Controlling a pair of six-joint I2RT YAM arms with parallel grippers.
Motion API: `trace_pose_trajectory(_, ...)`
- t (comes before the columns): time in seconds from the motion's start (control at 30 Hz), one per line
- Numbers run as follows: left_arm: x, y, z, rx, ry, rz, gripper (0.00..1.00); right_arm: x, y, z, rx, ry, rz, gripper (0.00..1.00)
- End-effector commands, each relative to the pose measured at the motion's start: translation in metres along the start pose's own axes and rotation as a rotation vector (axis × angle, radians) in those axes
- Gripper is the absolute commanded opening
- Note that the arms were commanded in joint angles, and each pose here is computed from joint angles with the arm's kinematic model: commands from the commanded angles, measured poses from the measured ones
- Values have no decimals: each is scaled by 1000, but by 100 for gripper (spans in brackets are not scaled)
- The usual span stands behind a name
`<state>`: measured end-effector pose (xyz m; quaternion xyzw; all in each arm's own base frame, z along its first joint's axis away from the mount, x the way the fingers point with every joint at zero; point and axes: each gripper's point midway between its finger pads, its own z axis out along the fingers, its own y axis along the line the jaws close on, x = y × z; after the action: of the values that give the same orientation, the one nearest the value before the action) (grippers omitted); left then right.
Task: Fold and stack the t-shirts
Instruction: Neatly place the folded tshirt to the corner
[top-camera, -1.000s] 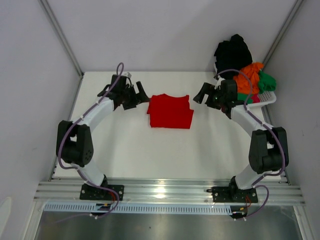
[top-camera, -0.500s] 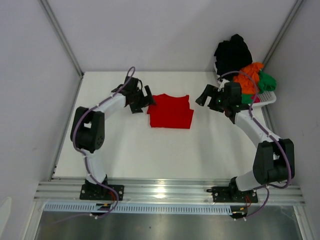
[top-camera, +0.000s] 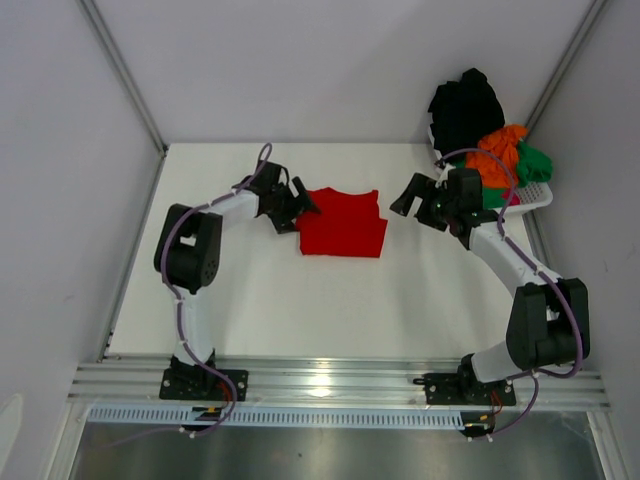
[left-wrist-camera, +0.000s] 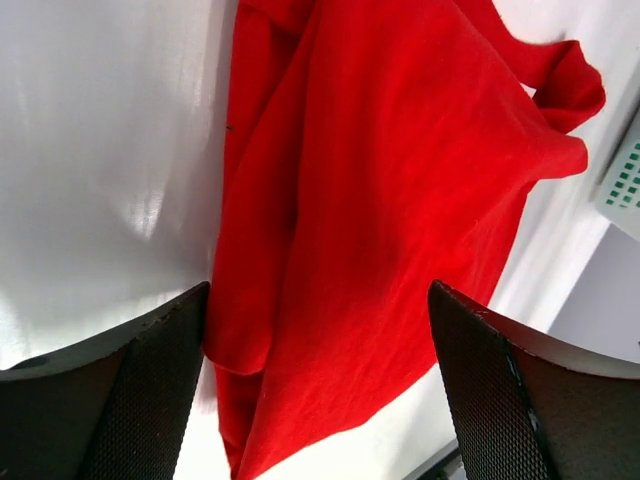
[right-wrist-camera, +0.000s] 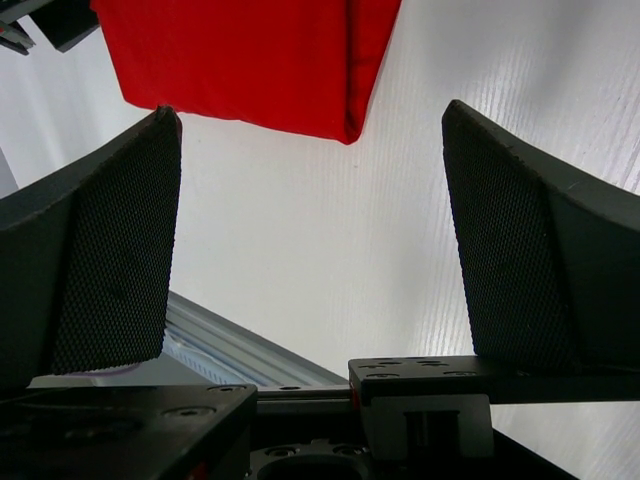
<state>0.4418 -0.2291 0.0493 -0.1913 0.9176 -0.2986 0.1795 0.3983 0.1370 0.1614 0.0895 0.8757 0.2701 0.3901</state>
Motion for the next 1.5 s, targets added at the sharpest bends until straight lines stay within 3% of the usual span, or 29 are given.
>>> trace_pose_trajectory(0.0, -8, -23, 2, 79, -3, -25, 89, -10, 13, -12, -21, -22, -18, 99)
trace_pose_trajectory(0.5, 1, -10, 18, 71, 8, -71, 76, -36, 32, -33, -44, -79, -33, 99)
trace_pose_trajectory(0.6, -2, -10, 17, 67, -3, -61, 63, -47, 43, -39, -78, -110, -33, 99)
trace_pose_trajectory(0.63, -2, -9, 18, 60, -3, -59, 50, -49, 45, -41, -83, -118, -29, 99)
trace_pose_trajectory(0.8, -4, -8, 17, 45, -5, -32, 16, -47, 54, -42, -131, -108, -9, 99)
trace_pose_trajectory(0.83, -6, -12, 15, 51, -9, -22, 1, -46, 57, -43, -139, -110, -8, 99)
trace_pose_trajectory(1.13, -19, -13, -11, 33, -62, 163, 1, -64, 59, -61, -114, -178, -77, 99)
trace_pose_trajectory(1.27, -45, -16, -29, 3, -113, 259, 1, -61, 57, -58, -108, -168, -78, 99)
trace_pose_trajectory(1.47, -94, -10, -61, -37, -162, 291, 1, -74, 58, -66, -76, -184, -100, 99)
